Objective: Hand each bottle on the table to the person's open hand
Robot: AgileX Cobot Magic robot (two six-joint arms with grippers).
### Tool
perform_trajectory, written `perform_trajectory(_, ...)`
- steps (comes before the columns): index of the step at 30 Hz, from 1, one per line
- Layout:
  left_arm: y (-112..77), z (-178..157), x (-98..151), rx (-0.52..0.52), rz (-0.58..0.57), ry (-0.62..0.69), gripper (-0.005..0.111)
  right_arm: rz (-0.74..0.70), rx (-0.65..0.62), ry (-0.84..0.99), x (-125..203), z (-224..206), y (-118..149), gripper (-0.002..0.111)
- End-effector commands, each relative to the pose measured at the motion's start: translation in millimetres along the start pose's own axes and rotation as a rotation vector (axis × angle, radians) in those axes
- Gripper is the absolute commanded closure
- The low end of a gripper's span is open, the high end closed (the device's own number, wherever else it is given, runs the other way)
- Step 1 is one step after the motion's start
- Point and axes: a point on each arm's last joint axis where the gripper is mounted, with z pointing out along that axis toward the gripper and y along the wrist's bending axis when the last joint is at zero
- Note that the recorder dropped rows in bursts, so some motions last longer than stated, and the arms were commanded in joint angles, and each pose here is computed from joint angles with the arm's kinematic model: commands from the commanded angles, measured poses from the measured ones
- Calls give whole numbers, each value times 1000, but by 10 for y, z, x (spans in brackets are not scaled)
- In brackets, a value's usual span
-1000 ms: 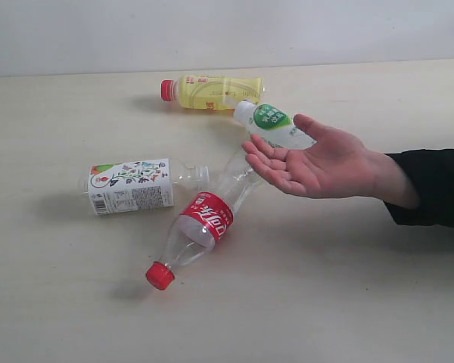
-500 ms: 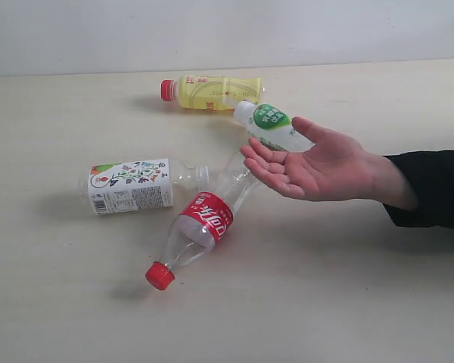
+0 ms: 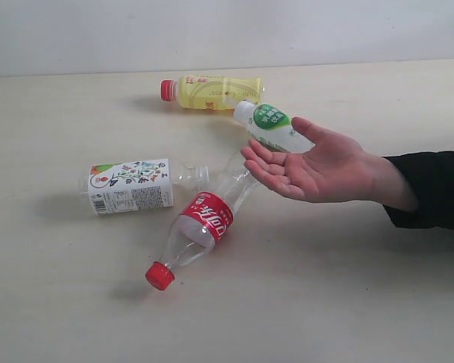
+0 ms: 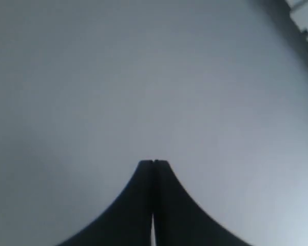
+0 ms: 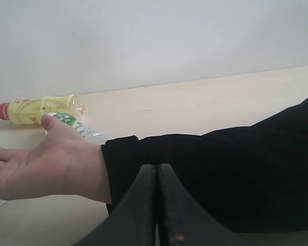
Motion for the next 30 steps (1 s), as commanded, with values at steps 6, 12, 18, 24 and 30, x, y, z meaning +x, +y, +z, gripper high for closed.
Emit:
perform_trajectory(6, -133, 1384, 310, -92, 289, 182, 107, -10, 3, -6, 10, 0, -3, 108)
perform_trajectory(12, 303, 1866, 1452, -43, 588, 801, 107, -10, 3, -6, 10, 0, -3, 108)
perform_trajectory(18, 1058, 1863, 2467, -247, 731, 1404, 107, -10, 3, -6, 10, 0, -3, 108)
perform_trajectory(24, 1373, 1765, 3021, -102, 1065, 2089, 107, -10, 3, -6, 10, 0, -3, 108)
perform_trajectory(30, 1288, 1701, 3218, 397, 865, 2510, 107, -7, 3, -6, 10, 0, -3, 108)
